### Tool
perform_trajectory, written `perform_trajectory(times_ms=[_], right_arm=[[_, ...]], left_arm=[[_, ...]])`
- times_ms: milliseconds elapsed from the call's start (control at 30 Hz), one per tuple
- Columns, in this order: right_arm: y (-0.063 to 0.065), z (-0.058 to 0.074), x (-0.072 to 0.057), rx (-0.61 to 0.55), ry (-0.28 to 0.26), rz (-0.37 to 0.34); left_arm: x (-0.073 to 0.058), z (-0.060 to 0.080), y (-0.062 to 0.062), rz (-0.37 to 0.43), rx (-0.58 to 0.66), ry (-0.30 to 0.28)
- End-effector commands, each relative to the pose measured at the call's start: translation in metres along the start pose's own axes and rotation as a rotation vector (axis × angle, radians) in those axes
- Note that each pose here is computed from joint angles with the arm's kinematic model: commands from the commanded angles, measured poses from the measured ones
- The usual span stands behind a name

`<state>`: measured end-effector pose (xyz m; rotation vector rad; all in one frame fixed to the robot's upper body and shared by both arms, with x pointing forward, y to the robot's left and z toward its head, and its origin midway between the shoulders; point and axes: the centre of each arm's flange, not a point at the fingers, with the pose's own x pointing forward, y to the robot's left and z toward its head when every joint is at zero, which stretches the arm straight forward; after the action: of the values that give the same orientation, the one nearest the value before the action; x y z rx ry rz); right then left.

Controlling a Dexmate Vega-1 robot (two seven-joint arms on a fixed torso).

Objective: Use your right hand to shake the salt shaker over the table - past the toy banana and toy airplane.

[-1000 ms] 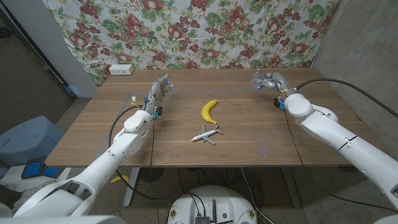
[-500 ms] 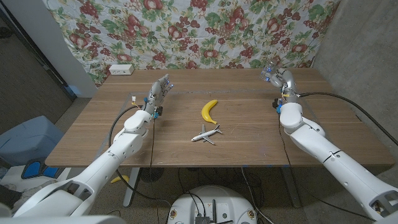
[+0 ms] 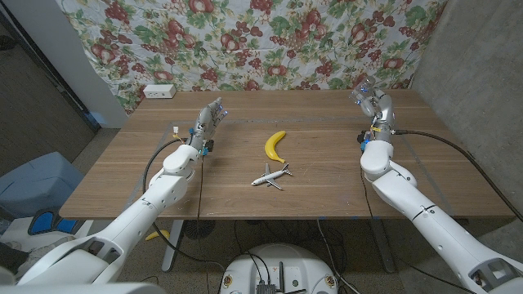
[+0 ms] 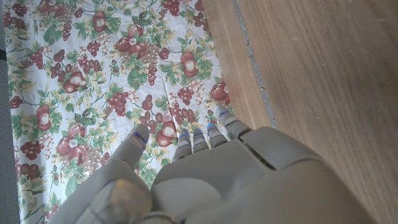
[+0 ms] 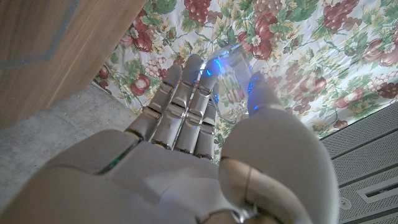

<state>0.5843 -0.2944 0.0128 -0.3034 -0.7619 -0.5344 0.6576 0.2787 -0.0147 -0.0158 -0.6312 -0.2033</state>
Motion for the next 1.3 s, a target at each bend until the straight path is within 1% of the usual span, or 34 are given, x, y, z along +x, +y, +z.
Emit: perform_trajectory(times_ms=[33, 67, 167, 200, 233, 367, 467, 500, 533, 600, 633, 667, 700, 767, 800, 833, 900, 933, 1067, 1133, 1233, 1300], right_arm=[[-0.001, 0.002, 0.001, -0.022, 0.002, 0.043], [-0.001, 0.003, 0.003, -0.04, -0.002, 0.077], [-0.001, 0.004, 0.005, -0.054, 0.0, 0.109], [0.0, 0.006, 0.008, -0.068, -0.003, 0.146], [0.0, 0.006, 0.008, -0.069, -0.002, 0.148], [0.001, 0.008, 0.014, -0.104, 0.003, 0.232], [0.003, 0.01, 0.018, -0.131, 0.003, 0.301], [0.004, 0.011, 0.02, -0.143, 0.005, 0.345], [0.004, 0.011, 0.02, -0.143, 0.006, 0.347], [0.006, 0.012, 0.022, -0.148, 0.006, 0.377], [0.007, 0.012, 0.024, -0.152, 0.006, 0.41], [0.007, 0.013, 0.025, -0.158, 0.008, 0.428], [0.007, 0.013, 0.025, -0.158, 0.008, 0.429], [0.009, 0.016, 0.027, -0.182, 0.017, 0.49], [0.009, 0.017, 0.028, -0.193, 0.02, 0.506], [0.009, 0.017, 0.028, -0.193, 0.021, 0.507], [0.011, 0.02, 0.029, -0.211, 0.029, 0.549], [0.011, 0.02, 0.029, -0.212, 0.03, 0.55], [0.013, 0.024, 0.031, -0.243, 0.038, 0.604], [0.013, 0.025, 0.031, -0.247, 0.039, 0.607], [0.014, 0.027, 0.032, -0.267, 0.046, 0.643], [0.014, 0.027, 0.033, -0.27, 0.048, 0.649]], left_arm=[[0.0, 0.001, 0.001, 0.0, 0.0, -0.001], [0.0, 0.0, 0.001, 0.001, 0.0, -0.001], [0.0, 0.001, 0.001, 0.0, -0.001, -0.002], [0.0, 0.001, 0.001, -0.001, 0.001, -0.003], [0.0, 0.001, 0.001, -0.001, 0.001, -0.003], [0.0, 0.001, 0.001, -0.001, -0.001, -0.002], [0.0, 0.001, 0.002, -0.001, 0.001, -0.003], [0.0, 0.001, 0.002, -0.001, 0.001, -0.003], [0.0, 0.001, 0.002, -0.002, 0.001, -0.003], [0.0, 0.001, 0.002, -0.003, 0.002, -0.003], [0.0, 0.001, 0.002, -0.002, 0.002, -0.003], [0.0, 0.001, 0.003, -0.002, 0.001, -0.003], [0.0, 0.001, 0.003, -0.002, 0.001, -0.003], [0.0, 0.001, 0.003, -0.003, 0.002, -0.003], [0.0, 0.002, 0.003, -0.004, 0.003, -0.003], [0.0, 0.002, 0.003, -0.004, 0.003, -0.003], [0.0, 0.002, 0.003, -0.003, 0.001, -0.004], [0.0, 0.002, 0.003, -0.003, 0.001, -0.005], [0.001, 0.002, 0.003, -0.004, 0.002, -0.005], [0.001, 0.002, 0.003, -0.004, 0.002, -0.004], [0.001, 0.002, 0.003, -0.004, 0.002, -0.004], [0.001, 0.002, 0.003, -0.004, 0.001, -0.004]])
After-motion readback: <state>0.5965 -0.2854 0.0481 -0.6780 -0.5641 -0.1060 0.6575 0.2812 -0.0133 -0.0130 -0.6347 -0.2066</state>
